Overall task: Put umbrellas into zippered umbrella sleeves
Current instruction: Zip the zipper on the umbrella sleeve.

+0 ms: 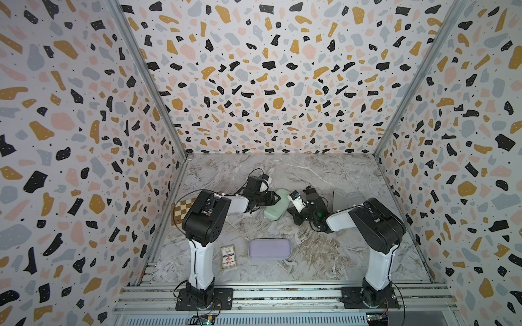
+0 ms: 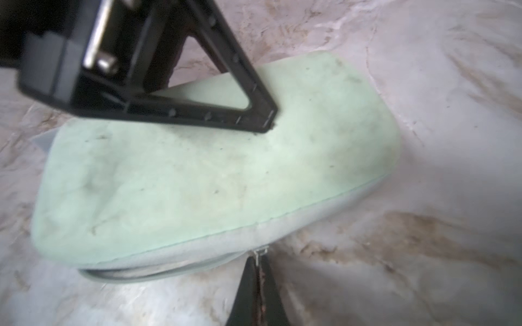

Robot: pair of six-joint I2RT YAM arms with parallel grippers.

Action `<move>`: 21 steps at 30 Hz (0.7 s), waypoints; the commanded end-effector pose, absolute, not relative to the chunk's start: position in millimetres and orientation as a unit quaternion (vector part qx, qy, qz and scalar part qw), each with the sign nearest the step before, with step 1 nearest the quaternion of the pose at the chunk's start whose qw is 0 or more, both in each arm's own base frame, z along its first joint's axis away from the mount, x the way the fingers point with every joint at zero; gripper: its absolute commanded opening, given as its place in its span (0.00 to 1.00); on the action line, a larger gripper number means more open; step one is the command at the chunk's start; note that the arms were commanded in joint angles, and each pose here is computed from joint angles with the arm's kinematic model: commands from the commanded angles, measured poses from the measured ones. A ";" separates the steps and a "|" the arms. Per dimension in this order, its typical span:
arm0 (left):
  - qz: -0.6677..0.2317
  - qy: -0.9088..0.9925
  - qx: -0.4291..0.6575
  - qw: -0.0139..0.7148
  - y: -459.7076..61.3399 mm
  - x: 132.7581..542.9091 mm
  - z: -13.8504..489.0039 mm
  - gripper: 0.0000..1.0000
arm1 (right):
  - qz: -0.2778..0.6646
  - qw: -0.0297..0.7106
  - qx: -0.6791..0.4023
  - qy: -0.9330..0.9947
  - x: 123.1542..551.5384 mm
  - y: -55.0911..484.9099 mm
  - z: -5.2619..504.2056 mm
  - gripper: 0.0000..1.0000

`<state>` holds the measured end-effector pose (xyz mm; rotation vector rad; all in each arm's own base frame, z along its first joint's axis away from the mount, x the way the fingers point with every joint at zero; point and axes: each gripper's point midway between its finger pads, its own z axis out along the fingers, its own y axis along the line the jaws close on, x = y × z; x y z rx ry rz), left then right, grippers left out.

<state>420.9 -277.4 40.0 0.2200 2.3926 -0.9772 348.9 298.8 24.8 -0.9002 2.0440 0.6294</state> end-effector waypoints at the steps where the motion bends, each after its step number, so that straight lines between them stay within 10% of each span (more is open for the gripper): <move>1: -0.346 0.903 0.060 0.246 -266.3 408.8 16.9 0.40 | 0.267 0.339 -0.392 0.812 309.9 303.3 6.4 0.00; 21: -0.334 0.881 -0.046 0.333 -239.4 426.6 40.9 0.26 | 0.286 0.369 -0.397 0.790 270.4 353.5 41.9 0.00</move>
